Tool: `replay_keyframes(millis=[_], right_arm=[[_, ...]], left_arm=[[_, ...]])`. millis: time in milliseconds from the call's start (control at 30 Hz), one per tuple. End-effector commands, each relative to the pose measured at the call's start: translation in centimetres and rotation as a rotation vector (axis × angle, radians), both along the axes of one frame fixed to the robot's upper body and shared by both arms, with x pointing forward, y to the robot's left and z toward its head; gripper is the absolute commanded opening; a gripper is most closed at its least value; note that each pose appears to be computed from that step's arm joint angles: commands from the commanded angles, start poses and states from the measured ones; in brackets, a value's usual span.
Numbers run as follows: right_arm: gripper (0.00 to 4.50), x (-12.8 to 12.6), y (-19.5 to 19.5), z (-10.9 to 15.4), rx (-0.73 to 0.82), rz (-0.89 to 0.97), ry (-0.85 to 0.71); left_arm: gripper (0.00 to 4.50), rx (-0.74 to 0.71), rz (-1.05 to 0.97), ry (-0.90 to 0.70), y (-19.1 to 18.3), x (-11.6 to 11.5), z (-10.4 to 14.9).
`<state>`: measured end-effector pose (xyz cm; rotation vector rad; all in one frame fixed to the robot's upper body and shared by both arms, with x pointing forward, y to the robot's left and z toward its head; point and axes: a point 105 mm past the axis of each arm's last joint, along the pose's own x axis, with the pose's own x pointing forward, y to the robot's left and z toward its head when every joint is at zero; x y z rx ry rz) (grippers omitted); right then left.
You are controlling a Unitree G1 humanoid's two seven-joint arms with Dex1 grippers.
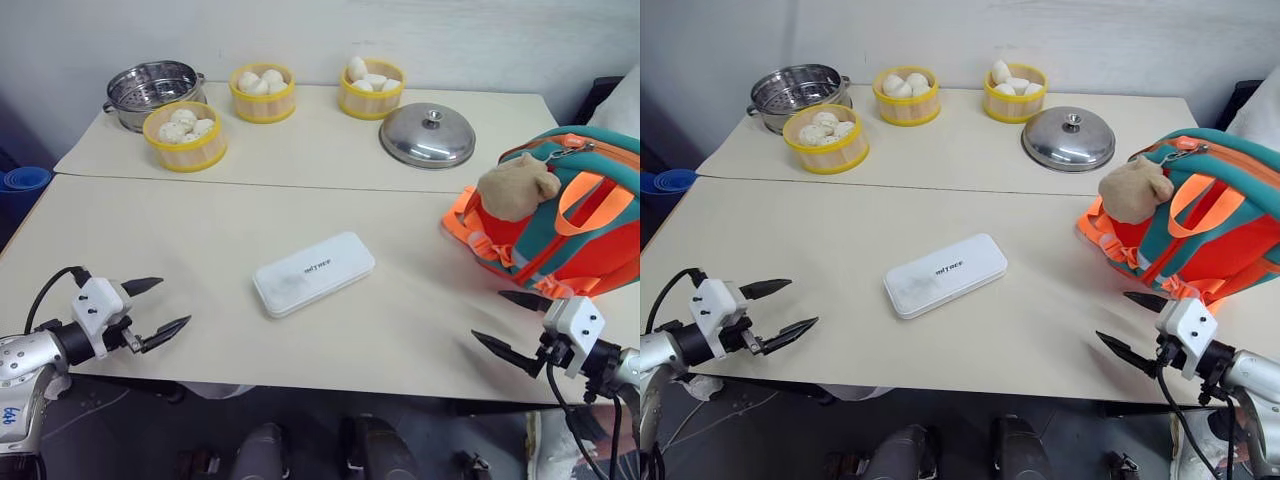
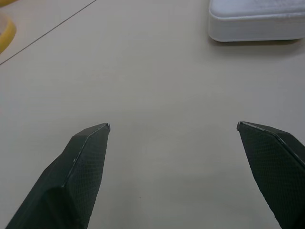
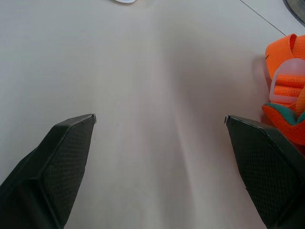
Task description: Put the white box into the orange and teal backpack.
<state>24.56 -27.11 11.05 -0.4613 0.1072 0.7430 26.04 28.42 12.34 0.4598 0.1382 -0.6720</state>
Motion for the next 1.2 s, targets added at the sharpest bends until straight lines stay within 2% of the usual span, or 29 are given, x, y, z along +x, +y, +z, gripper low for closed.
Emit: replay_keyframes(millis=[33, 167, 233, 267, 333, 500, 600, 700, 800, 833, 1033, 1200], right_arm=[[4.44, 0.1, 0.3, 0.6, -0.003, 0.027, -0.026], [4.44, 0.4, 0.5, 0.7, 0.016, 0.028, -0.030], [4.44, 1.0, 2.7, 2.6, 0.156, 0.075, -0.022], [4.07, 1.1, 3.8, 3.5, 0.226, 0.105, -0.003], [3.58, 2.2, 6.6, 5.0, 0.266, 0.139, 0.013], [1.95, 6.8, 10.1, 6.3, 0.136, 0.028, -0.013], [1.02, 9.0, 11.8, 5.8, 0.052, -0.009, -0.030], [0.10, 11.1, 12.6, 5.0, -0.006, -0.043, -0.065], [0.00, 12.3, 13.3, 4.2, 0.014, -0.056, -0.068], [0.00, 12.6, 13.6, 3.7, 0.023, -0.056, -0.053], [0.00, 12.5, 16.4, 1.1, 0.015, 0.073, 0.028], [0.00, 11.8, 17.5, 1.5, 0.047, 0.138, 0.026]], left_arm=[[4.50, 0.021, -0.022, -0.012, -0.2, -0.5, 0.8], [4.50, -0.023, -0.041, 0.040, -0.7, -0.9, 0.9], [4.50, -0.057, -0.041, 0.058, -1.2, -0.7, 1.4], [4.50, -0.064, -0.039, 0.062, -1.3, -0.6, 1.6], [4.10, -0.086, -0.031, 0.069, -2.4, -0.2, 1.9], [2.68, -0.083, 0.007, 0.125, -5.8, 1.0, 1.1], [1.84, -0.177, 0.081, 0.188, -6.2, 1.6, 0.1], [1.03, -0.200, 0.098, 0.273, -7.1, 1.2, -1.6], [0.11, -0.278, 0.076, 0.300, -8.7, 1.1, -1.4], [0.03, -0.293, 0.076, 0.322, -9.0, 1.0, -1.4], [0.03, -0.286, 0.011, 0.333, -10.4, 1.9, -1.2], [0.03, -0.256, -0.036, 0.347, -11.8, 2.6, -1.7]])
